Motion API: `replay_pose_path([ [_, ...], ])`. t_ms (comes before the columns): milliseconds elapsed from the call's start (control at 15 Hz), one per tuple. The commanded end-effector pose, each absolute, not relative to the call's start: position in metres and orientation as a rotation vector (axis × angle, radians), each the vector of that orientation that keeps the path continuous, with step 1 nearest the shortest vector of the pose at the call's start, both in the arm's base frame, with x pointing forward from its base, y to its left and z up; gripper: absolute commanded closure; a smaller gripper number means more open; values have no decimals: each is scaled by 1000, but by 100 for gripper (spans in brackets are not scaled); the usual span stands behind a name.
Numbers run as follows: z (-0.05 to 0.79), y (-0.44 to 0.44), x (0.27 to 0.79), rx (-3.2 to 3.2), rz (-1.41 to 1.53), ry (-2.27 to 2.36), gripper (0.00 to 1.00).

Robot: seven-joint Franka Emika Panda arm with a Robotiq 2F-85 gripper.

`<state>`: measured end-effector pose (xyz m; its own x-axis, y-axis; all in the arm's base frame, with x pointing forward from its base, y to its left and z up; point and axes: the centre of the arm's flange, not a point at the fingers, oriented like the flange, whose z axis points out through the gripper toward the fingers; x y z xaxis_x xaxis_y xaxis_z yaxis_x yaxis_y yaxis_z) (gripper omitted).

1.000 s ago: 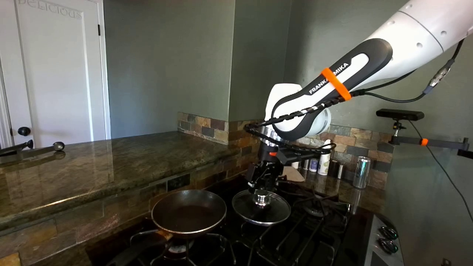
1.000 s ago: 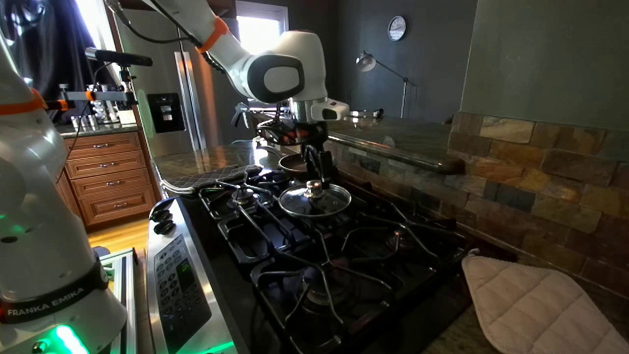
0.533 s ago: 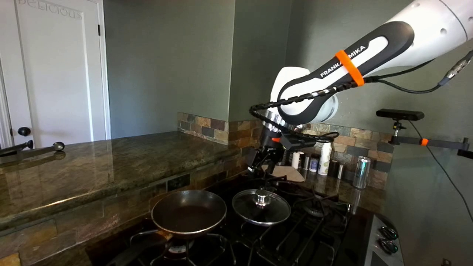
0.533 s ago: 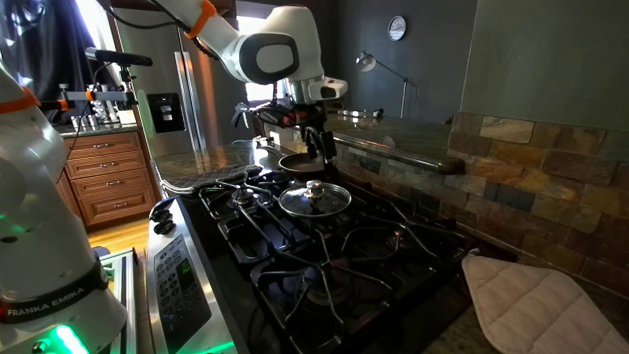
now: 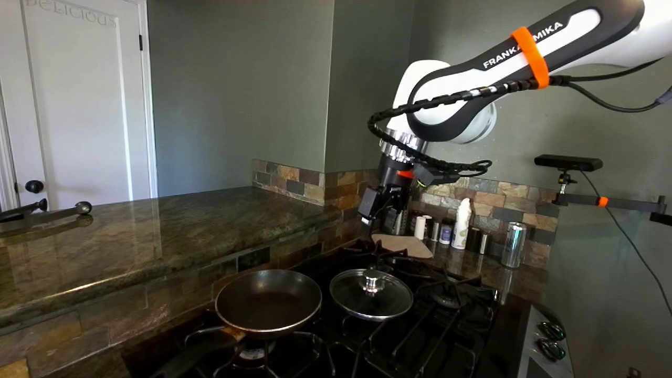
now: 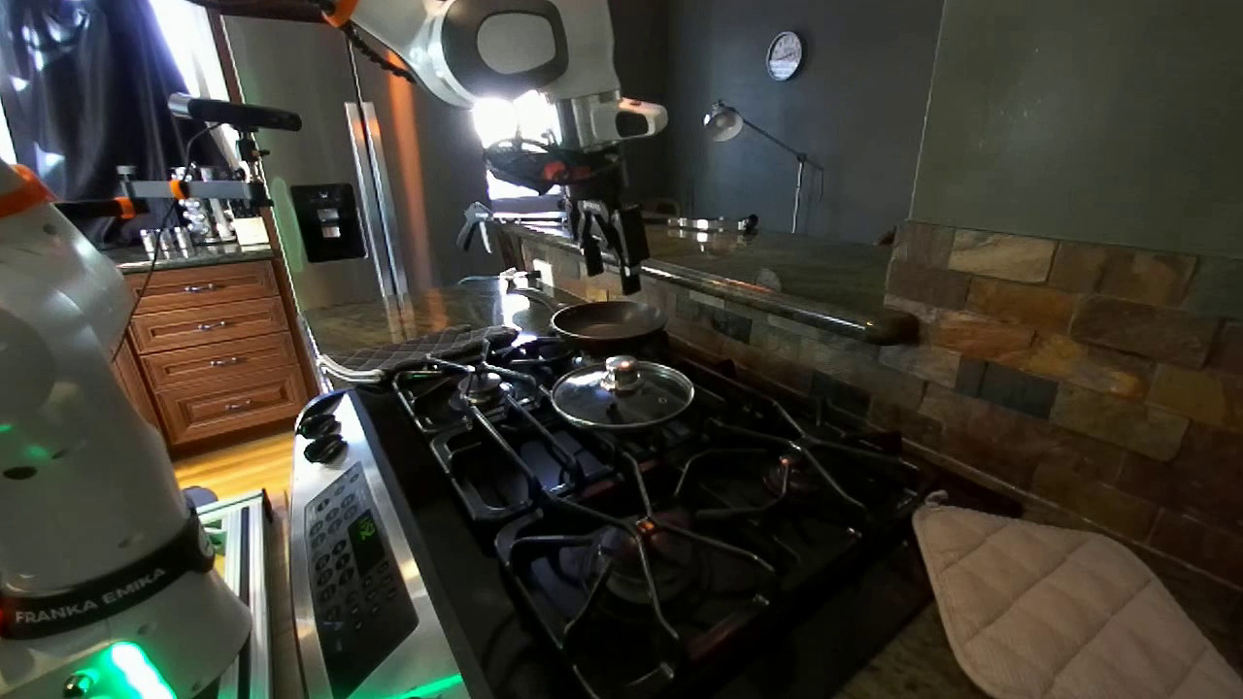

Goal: Remove the lid from the pan

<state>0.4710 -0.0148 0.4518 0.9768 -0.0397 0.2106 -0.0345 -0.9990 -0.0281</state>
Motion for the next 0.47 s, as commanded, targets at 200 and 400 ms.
replay_pose_path([
  [200,463,-13,469,-3101,-330,39,0],
  [400,465,-13,469,-3101,-335,38,0],
])
